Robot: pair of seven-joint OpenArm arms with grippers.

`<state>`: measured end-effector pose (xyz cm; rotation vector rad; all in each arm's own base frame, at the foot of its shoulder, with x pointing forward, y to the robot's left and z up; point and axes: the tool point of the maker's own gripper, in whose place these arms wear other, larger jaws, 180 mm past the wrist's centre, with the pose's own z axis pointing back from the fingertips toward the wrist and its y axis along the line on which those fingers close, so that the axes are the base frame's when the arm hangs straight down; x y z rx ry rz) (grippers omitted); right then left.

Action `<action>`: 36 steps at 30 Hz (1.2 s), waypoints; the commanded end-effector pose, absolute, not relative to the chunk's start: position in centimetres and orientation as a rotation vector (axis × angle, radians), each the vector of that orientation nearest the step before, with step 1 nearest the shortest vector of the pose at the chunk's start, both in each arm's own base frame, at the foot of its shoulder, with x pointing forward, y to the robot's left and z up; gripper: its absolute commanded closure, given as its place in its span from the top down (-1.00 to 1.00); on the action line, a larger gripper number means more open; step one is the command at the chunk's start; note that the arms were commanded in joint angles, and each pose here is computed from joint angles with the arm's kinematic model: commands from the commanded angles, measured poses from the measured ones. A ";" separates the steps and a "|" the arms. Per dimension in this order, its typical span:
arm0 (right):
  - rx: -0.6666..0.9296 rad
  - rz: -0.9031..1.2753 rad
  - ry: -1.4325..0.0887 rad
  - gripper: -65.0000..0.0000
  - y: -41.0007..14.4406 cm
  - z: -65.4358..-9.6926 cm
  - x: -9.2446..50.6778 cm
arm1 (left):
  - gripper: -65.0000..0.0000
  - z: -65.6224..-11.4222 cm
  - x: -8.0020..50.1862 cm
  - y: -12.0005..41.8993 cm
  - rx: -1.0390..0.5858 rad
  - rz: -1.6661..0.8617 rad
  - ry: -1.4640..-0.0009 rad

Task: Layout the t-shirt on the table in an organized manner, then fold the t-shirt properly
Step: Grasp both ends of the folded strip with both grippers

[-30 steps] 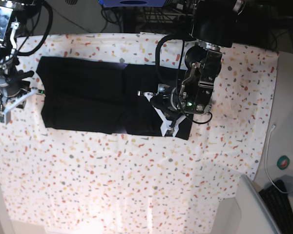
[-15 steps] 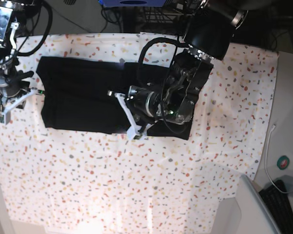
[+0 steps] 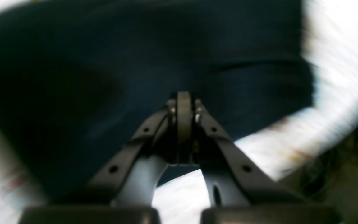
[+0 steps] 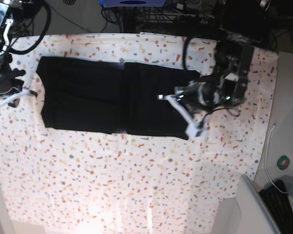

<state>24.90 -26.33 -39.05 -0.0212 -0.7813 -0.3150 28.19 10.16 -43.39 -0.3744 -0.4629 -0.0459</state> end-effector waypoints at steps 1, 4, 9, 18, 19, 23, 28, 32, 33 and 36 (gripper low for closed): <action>0.032 -0.335 -0.833 -1.00 -26.1 -37.7 25.6 | -1.00 -42.2 29.4 12.7 -0.357 -0.030 -0.546; 0.221 -0.415 -0.779 -0.45 -24.8 -37.8 25.0 | -1.00 -42.4 28.0 19.0 -0.293 -0.037 -0.611; 0.529 -0.475 -0.696 0.69 -22.1 -39.7 24.5 | -1.00 -43.0 25.9 25.5 -0.233 0.022 -0.679; 0.568 -0.470 -0.592 0.52 -23.9 -44.2 25.9 | -1.00 -46.3 24.9 25.3 -0.083 -0.071 -0.650; 0.561 -0.461 -0.587 0.52 -23.9 -44.5 25.9 | -1.00 -46.3 25.0 25.0 -0.091 -0.066 -0.654; 0.538 -0.444 -0.545 0.52 -23.8 -46.8 25.9 | -1.00 -46.2 26.1 23.1 -0.124 -0.055 -0.679; 0.544 -0.411 -0.497 0.52 -22.7 -48.2 25.2 | -1.00 -46.9 26.1 18.7 -0.190 -0.160 -0.654; 0.591 -0.268 -0.502 0.52 -19.3 -47.1 25.1 | -1.00 -47.7 25.5 16.3 -0.228 -0.211 -0.625; 0.603 -0.245 -0.498 0.52 -18.3 -46.9 24.9 | -1.00 -47.8 25.3 15.9 -0.234 -0.217 -0.621; 0.642 -0.245 -0.497 0.51 -16.3 -47.0 25.0 | -1.00 -47.9 25.0 15.6 -0.245 -0.219 -0.616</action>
